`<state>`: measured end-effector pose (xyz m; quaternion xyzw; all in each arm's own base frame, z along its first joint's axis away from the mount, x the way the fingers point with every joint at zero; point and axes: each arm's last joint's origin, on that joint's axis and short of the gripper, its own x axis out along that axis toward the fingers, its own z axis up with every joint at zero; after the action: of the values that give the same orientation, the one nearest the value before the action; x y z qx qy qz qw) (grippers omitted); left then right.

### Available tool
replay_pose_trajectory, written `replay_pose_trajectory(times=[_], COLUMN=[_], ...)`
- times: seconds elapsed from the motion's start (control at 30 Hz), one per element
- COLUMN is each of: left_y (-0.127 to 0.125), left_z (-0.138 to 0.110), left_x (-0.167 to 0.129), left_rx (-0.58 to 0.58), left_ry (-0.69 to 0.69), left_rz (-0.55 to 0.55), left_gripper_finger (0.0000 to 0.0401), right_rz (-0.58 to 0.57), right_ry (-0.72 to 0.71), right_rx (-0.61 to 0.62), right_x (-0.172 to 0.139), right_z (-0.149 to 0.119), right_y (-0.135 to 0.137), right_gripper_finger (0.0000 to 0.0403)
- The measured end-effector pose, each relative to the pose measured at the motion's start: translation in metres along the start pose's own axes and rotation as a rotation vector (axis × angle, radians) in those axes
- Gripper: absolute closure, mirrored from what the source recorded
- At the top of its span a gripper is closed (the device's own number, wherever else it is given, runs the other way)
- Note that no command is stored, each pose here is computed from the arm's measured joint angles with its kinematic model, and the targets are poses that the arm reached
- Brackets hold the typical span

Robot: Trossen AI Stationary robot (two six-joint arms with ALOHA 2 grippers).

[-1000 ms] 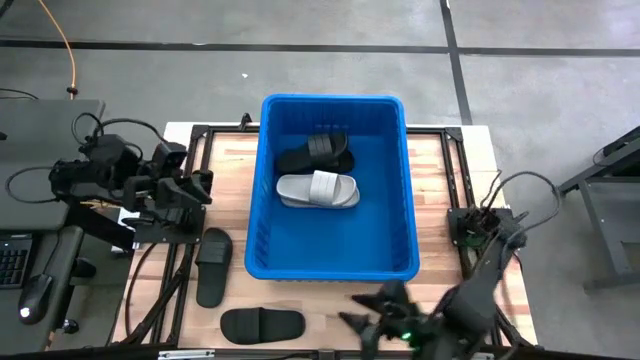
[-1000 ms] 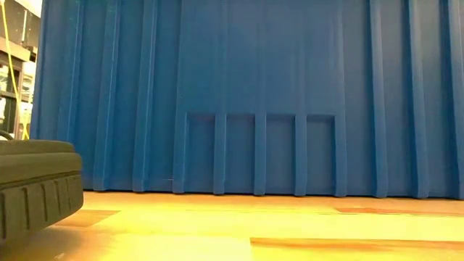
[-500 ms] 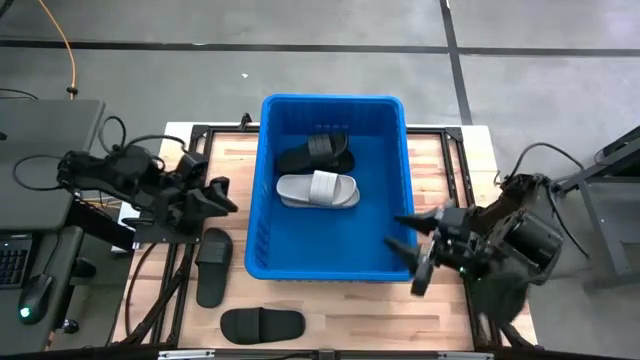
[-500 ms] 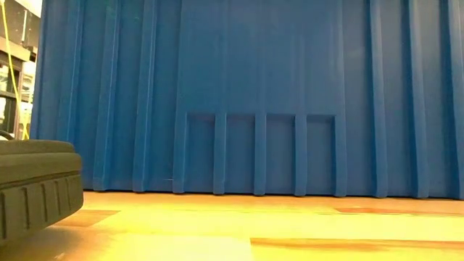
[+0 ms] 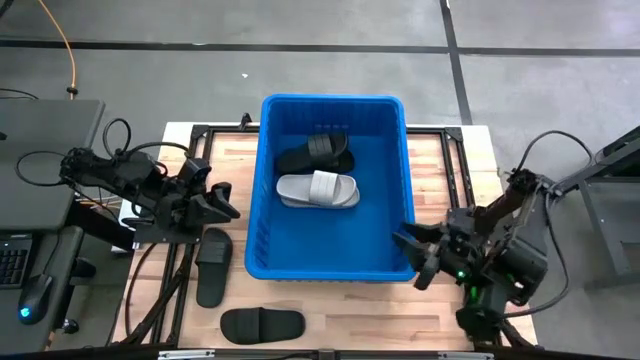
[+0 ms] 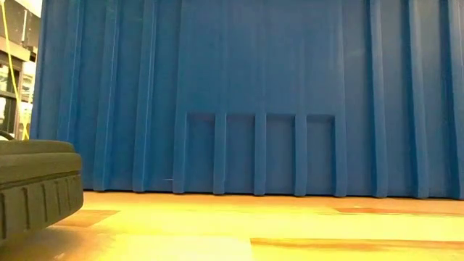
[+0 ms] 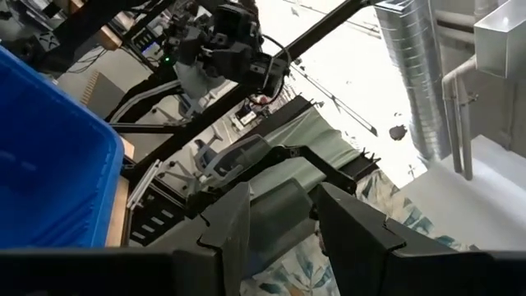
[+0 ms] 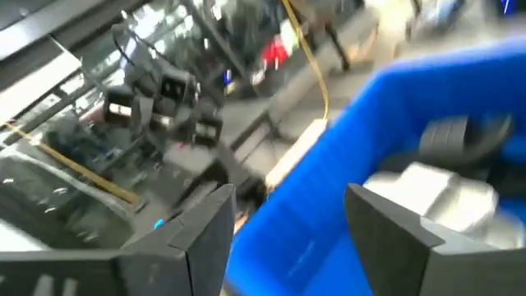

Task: Pick and place slides into bin
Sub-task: Put the bottom black slipper into the blue bin

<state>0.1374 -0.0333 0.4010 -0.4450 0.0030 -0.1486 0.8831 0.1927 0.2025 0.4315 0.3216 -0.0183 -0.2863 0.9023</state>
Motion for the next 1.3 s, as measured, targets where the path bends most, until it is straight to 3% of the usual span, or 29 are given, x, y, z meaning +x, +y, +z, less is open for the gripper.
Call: replay_pose_trajectory(times=[0.1, 0.23, 0.3, 0.43, 0.53, 0.67, 0.87, 0.97, 1.17, 1.3], left_y=[0.0, 0.0, 0.0, -0.002, -0.004, -0.005, -0.006, -0.007, -0.008, -0.022], left_z=[0.0, 0.0, 0.0, 0.0, 0.001, 0.001, -0.001, -0.001, -0.018, -0.035], left_x=[0.0, 0.0, 0.0, 0.0, 0.0, -0.002, -0.002, -0.001, 0.021, 0.055], left_rx=[0.001, 0.001, 0.002, 0.011, 0.019, 0.027, 0.004, -0.02, -0.052, -0.05], left_ry=[0.006, 0.009, 0.008, 0.019, 0.027, 0.033, 0.077, 0.056, 0.047, -0.095], left_rz=[-0.005, -0.007, -0.008, -0.043, -0.063, -0.08, -0.11, -0.1, -0.053, -0.132], left_gripper_finger=[0.0268, 0.0268, 0.0268, 0.0268, 0.0268, 0.0268, 0.0268, 0.0268, 0.0268, 0.0268], right_rz=[-0.006, 0.017, 0.118, 0.486, 0.432, 0.386, 0.684, 0.787, 0.899, 1.015], right_ry=[0.03, 0.083, 0.158, 0.169, 0.218, 0.218, -0.038, -0.025, 0.003, 0.041], right_rx=[0.131, 0.08, 0.069, -0.096, -0.138, -0.106, 0.056, 0.095, 0.18, 0.178], right_x=[0.006, 0.029, 0.047, 0.082, 0.092, 0.096, 0.059, 0.05, 0.037, 0.027], right_z=[-0.008, -0.021, -0.012, 0.011, 0.023, 0.006, 0.005, -0.006, 0.006, 0.018], right_y=[0.005, 0.027, 0.046, 0.075, 0.054, 0.019, -0.059, -0.094, -0.125, -0.133], right_gripper_finger=[0.0191, 0.019, 0.0188, 0.0186, 0.0189, 0.0191, 0.0187, 0.0185, 0.0187, 0.0185])
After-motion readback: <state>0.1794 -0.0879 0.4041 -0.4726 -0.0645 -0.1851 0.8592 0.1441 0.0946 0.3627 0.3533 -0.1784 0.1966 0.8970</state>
